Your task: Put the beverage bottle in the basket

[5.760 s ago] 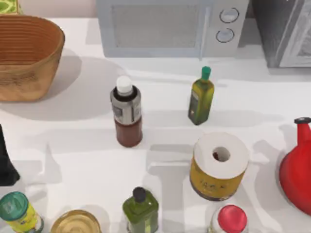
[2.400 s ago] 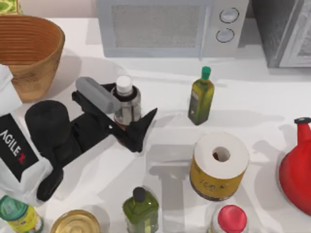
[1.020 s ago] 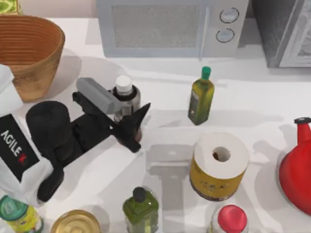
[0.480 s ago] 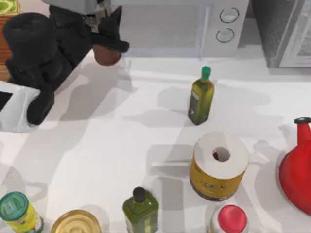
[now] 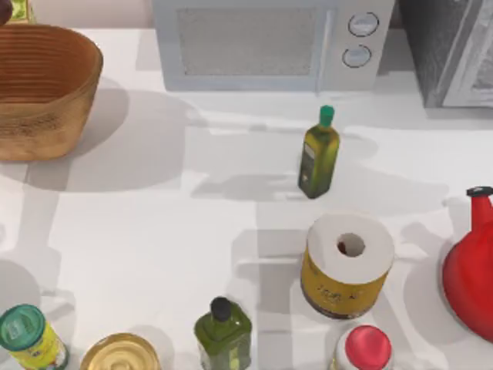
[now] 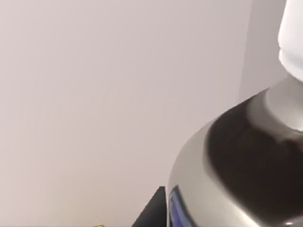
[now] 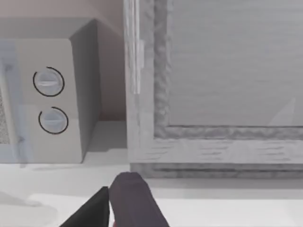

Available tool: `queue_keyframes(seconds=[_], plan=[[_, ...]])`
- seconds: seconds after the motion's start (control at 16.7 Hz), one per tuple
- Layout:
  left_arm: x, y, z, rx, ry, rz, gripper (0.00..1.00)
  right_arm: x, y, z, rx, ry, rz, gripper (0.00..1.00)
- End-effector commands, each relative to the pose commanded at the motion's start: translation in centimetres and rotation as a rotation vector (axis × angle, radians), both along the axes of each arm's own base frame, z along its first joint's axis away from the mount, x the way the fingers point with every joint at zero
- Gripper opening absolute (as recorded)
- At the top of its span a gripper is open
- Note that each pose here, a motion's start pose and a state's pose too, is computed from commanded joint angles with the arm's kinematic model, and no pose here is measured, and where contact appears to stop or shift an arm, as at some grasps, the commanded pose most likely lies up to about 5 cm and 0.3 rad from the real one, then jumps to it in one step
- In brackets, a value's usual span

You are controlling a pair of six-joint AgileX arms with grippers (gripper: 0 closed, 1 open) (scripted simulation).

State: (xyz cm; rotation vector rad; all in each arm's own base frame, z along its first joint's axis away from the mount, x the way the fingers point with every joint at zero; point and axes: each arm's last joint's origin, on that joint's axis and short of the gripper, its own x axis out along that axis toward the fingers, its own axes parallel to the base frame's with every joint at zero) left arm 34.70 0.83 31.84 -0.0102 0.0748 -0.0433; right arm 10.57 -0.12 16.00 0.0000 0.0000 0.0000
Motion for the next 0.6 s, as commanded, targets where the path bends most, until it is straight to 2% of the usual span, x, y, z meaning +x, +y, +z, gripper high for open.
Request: queue_keyframes(seconds=[0.18,0.6], plan=[[-1.2,2.4,1.0,0.011,0.022,0.057,0.0,0.0,0.0,0.0,0.0,0.0,0.0,1.0],[-0.7,2.4,0.6,0.013,0.027,0.058,0.0,0.0,0.0,0.0,0.0,0.0,0.0,1.0]])
